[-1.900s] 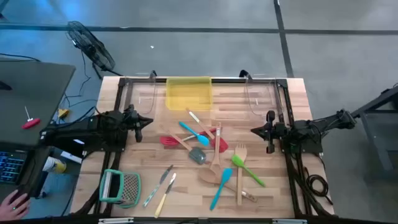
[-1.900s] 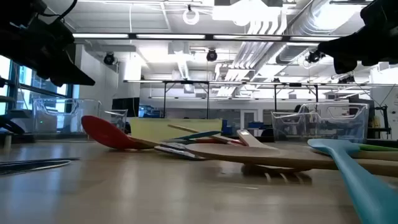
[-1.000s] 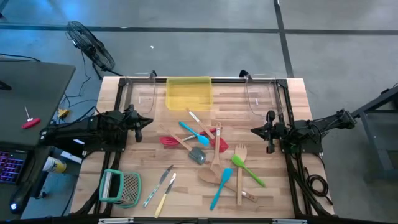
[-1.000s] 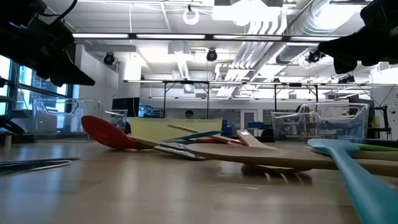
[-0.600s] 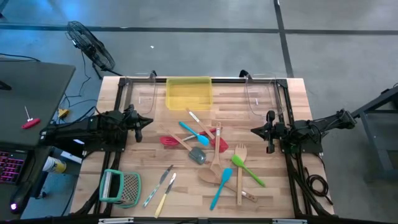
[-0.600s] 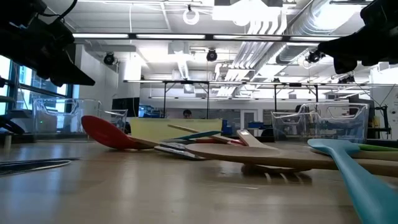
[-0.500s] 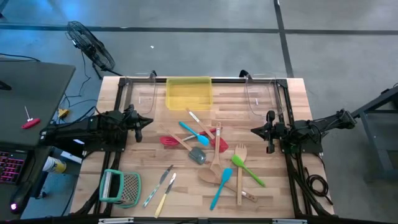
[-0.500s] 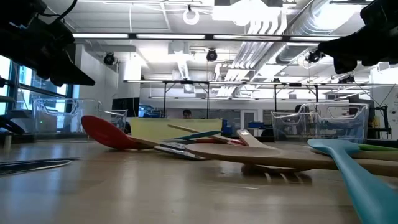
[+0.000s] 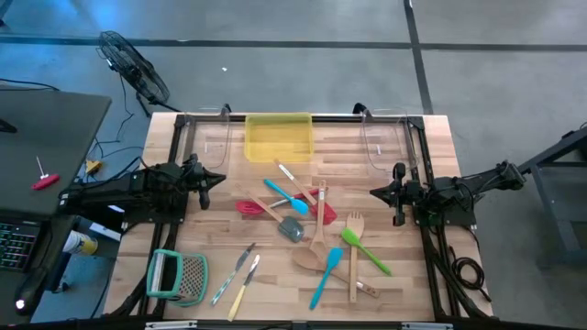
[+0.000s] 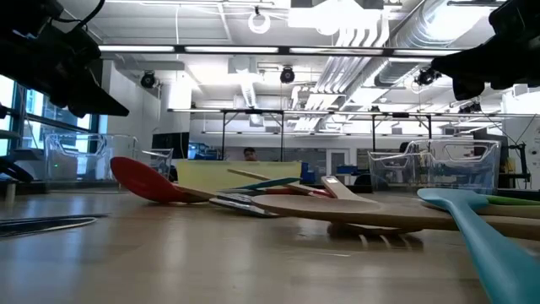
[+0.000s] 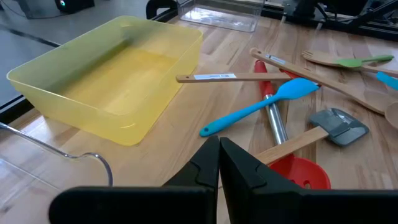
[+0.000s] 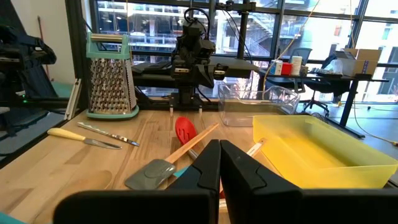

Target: Pick & Place Kitchen Items

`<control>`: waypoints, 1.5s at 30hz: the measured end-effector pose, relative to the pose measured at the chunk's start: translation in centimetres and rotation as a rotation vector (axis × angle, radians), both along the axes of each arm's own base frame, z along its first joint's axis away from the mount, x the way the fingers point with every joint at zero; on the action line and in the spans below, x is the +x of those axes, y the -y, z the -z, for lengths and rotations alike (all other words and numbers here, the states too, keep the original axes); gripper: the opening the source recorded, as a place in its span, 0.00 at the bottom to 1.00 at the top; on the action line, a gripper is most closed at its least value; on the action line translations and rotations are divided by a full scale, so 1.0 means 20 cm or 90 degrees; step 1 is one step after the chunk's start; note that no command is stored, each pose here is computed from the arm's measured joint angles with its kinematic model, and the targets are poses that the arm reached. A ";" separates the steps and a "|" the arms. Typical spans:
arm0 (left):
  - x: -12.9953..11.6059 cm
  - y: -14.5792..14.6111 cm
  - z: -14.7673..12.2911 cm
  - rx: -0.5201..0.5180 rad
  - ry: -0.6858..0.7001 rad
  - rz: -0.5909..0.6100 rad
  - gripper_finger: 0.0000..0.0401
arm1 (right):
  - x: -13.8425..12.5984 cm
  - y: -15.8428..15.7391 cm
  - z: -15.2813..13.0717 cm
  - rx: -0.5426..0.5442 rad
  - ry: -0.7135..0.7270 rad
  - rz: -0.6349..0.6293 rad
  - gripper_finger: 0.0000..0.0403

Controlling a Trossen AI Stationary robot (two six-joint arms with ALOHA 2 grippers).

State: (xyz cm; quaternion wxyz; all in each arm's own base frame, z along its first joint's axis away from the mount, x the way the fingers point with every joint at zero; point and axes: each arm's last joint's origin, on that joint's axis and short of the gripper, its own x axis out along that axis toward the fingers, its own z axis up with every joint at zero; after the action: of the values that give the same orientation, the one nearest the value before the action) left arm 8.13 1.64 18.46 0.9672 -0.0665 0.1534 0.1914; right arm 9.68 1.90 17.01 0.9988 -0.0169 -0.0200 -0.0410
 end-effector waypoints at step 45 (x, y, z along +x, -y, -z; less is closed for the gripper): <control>0.01 0.00 -0.04 -0.073 0.080 -0.025 0.03 | 0.00 -0.01 -0.03 0.057 0.036 -0.042 0.01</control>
State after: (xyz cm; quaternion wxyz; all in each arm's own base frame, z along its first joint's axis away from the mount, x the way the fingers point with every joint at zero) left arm 8.42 1.67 19.19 0.9656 -0.1368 0.1016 0.1966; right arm 9.65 2.07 17.53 0.9984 0.0294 -0.0472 -0.0094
